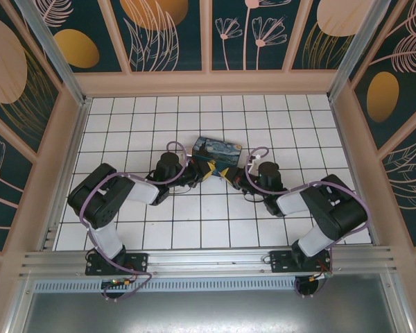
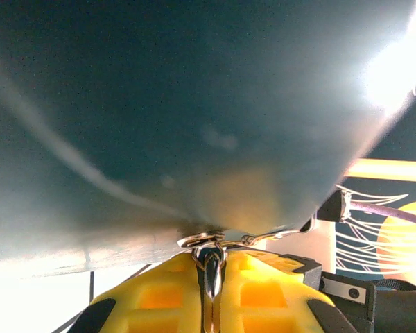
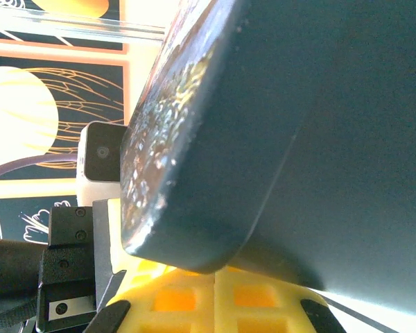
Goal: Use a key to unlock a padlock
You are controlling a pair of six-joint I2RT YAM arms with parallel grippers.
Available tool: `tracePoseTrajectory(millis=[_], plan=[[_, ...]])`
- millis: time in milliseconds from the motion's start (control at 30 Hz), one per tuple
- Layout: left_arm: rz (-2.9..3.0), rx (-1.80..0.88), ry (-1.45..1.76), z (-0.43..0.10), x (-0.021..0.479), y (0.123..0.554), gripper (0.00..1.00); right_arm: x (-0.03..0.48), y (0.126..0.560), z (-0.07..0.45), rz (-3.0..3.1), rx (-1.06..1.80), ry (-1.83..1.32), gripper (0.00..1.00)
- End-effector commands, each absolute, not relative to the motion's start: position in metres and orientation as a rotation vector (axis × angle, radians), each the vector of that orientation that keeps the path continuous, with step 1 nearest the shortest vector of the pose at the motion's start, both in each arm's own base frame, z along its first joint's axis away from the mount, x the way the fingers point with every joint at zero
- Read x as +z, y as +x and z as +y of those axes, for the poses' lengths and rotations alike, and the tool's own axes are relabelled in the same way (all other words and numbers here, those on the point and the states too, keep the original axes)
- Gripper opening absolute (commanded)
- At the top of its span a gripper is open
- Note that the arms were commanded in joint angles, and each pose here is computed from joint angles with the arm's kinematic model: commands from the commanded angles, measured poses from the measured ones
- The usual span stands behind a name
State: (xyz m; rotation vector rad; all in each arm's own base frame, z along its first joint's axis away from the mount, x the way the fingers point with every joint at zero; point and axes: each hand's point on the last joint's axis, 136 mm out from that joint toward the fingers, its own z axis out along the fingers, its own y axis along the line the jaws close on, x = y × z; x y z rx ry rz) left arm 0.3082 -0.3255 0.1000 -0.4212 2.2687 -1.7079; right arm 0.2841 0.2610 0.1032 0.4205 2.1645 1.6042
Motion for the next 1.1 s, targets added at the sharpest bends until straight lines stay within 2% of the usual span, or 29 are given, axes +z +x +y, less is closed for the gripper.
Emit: tracePoseTrajectory(millis=[0, 433, 800, 1067], plan=[[2.323, -1.805, -0.254, -0.345, 0.107, 0.282, 0.00, 0.142, 0.299, 0.267, 2.007, 1.648, 0.355, 0.00], [2.296, -1.835, -0.245, -0.349, 0.116, 0.284, 0.00, 0.142, 0.299, 0.280, 1.965, 1.734, 0.401, 0.00], [2.298, -1.843, -0.268, -0.349, 0.110, 0.285, 0.00, 0.167, 0.288, 0.303, 1.892, 1.874, 0.334, 0.00], [2.303, -1.836, -0.263, -0.345, 0.111, 0.281, 0.00, 0.151, 0.300, 0.281, 1.919, 1.742, 0.419, 0.00]])
